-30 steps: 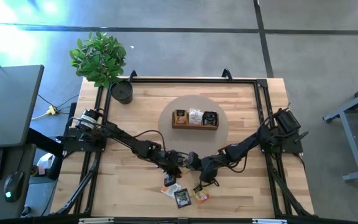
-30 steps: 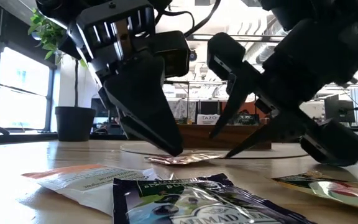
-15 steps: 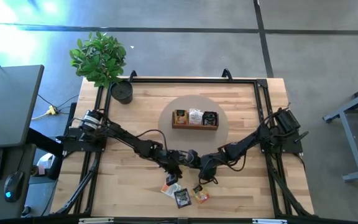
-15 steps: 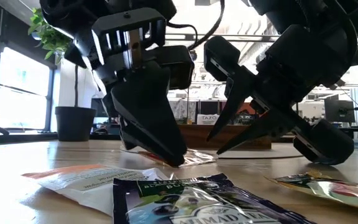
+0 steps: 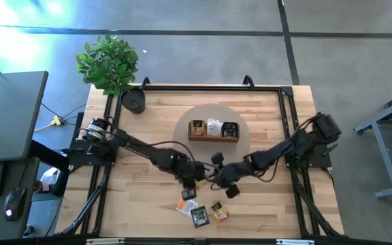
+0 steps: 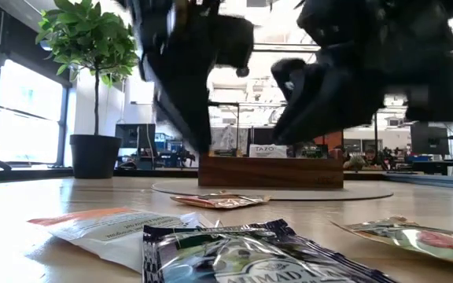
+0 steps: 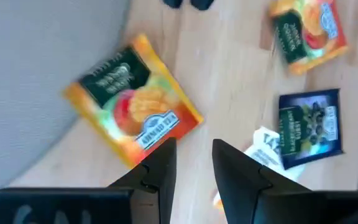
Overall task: Pick & Place Tea
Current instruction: Put the yellow tea bag into the left section of the wooden organizer
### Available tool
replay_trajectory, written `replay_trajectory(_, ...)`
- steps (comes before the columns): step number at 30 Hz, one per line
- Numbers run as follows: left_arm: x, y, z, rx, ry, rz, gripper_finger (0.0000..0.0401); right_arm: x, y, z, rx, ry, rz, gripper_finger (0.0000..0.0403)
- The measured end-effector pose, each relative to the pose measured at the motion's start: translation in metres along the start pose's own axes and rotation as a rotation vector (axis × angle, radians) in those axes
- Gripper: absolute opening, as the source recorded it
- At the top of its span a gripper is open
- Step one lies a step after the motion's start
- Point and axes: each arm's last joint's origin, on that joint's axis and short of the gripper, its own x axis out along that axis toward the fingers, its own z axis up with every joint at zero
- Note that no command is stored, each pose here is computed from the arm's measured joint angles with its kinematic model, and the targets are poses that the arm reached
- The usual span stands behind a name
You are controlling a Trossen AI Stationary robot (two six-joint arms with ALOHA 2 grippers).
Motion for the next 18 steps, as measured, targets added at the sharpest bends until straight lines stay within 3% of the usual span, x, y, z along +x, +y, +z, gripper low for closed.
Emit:
replay_trajectory(5, -0.018, -0.001, 0.004, 0.001, 0.029, 0.118, 0.0103, -0.01, -0.009, 0.0, 0.401, 0.004, 0.153, 0.0069)
replay_trajectory(9, -0.033, 0.001, -0.001, -0.012, 0.045, 0.207, 0.0103, -0.01, -0.006, -0.002, 0.466, 0.04, 0.198, 0.0087)
replay_trajectory(12, -0.051, 0.001, -0.019, -0.01, 0.052, 0.374, 0.0103, -0.01, -0.005, -0.003, 0.514, 0.058, 0.199, 0.011)
replay_trajectory(14, -0.056, -0.002, -0.021, -0.01, -0.025, 0.378, 0.0103, -0.009, -0.007, -0.001, 0.552, 0.035, 0.188, 0.0127)
replay_trajectory(16, -0.062, 0.002, -0.035, -0.007, -0.004, 0.386, 0.0103, -0.005, -0.011, -0.003, 0.587, 0.027, 0.173, 0.0147)
replay_trajectory(18, -0.057, 0.001, -0.034, -0.012, -0.082, 0.29, 0.0103, 0.001, -0.015, -0.007, 0.619, 0.026, 0.155, 0.0168)
